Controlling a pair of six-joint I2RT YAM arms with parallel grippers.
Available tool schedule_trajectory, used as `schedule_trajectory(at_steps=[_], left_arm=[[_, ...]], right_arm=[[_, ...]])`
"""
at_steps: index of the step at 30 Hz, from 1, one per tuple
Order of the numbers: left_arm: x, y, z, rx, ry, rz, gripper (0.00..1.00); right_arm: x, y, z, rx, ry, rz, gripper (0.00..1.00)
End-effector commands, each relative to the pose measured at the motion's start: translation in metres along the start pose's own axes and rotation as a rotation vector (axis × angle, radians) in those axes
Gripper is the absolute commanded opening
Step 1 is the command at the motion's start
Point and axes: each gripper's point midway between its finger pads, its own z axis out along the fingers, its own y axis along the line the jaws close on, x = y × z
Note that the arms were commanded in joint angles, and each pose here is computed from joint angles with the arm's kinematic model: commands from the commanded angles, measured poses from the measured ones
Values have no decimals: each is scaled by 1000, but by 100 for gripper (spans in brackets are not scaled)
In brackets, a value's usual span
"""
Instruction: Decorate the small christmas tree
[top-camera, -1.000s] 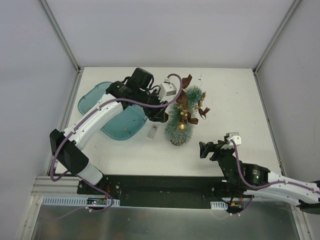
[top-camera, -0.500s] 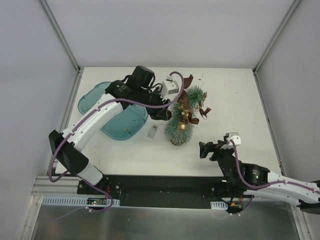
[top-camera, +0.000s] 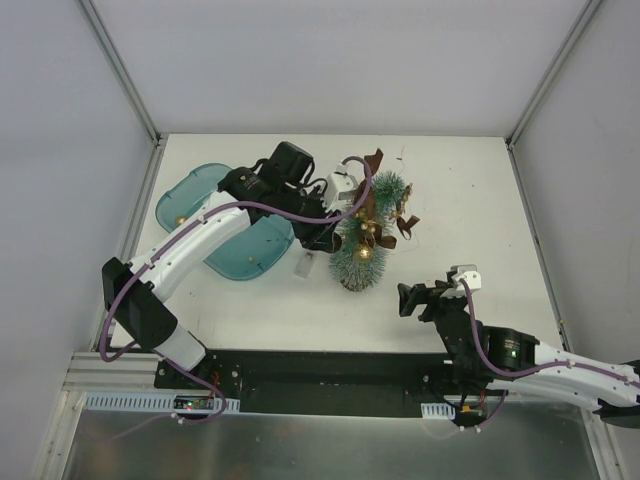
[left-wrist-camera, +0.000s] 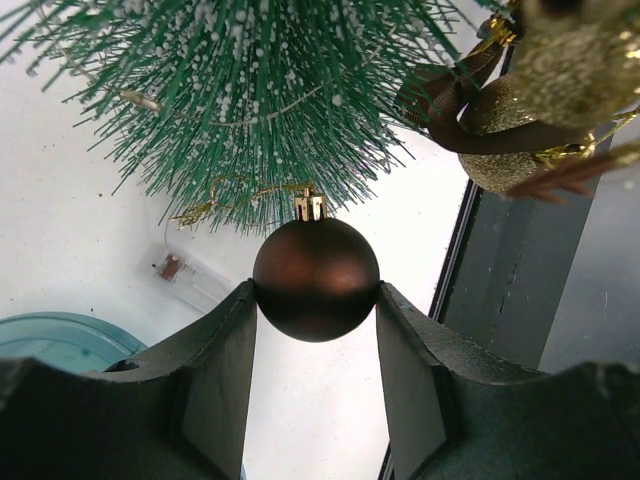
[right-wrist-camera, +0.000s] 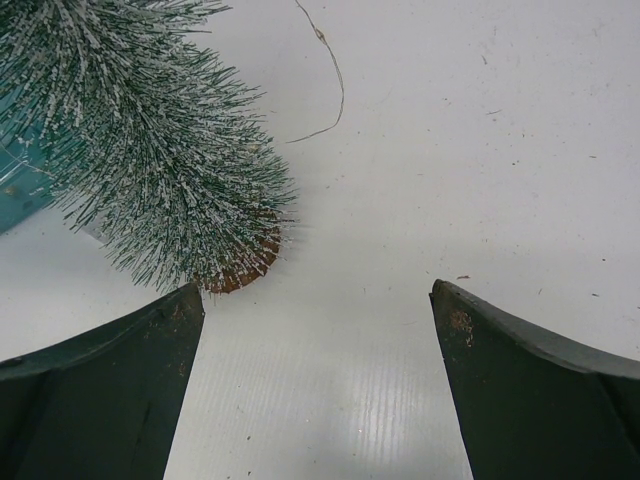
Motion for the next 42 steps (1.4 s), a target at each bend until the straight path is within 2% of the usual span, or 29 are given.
schedule_trajectory(at_steps=[1, 28, 33, 37, 42], left_arm=[[-5, -10, -6, 20, -28, 47, 0], [6, -7, 5, 22, -3, 11, 0], [4, -1, 3, -9, -7, 11, 14], [0, 0, 0, -26, -17, 17, 32], [2, -2, 1, -17, -16, 13, 45]], right_arm=[[-18, 4, -1, 0, -34, 36, 98], [-20, 5, -1, -4, -38, 38, 98], [-19, 4, 0, 0, -37, 37, 98], [-18, 5, 0, -2, -36, 37, 98], [-18, 5, 0, -1, -36, 40, 98]])
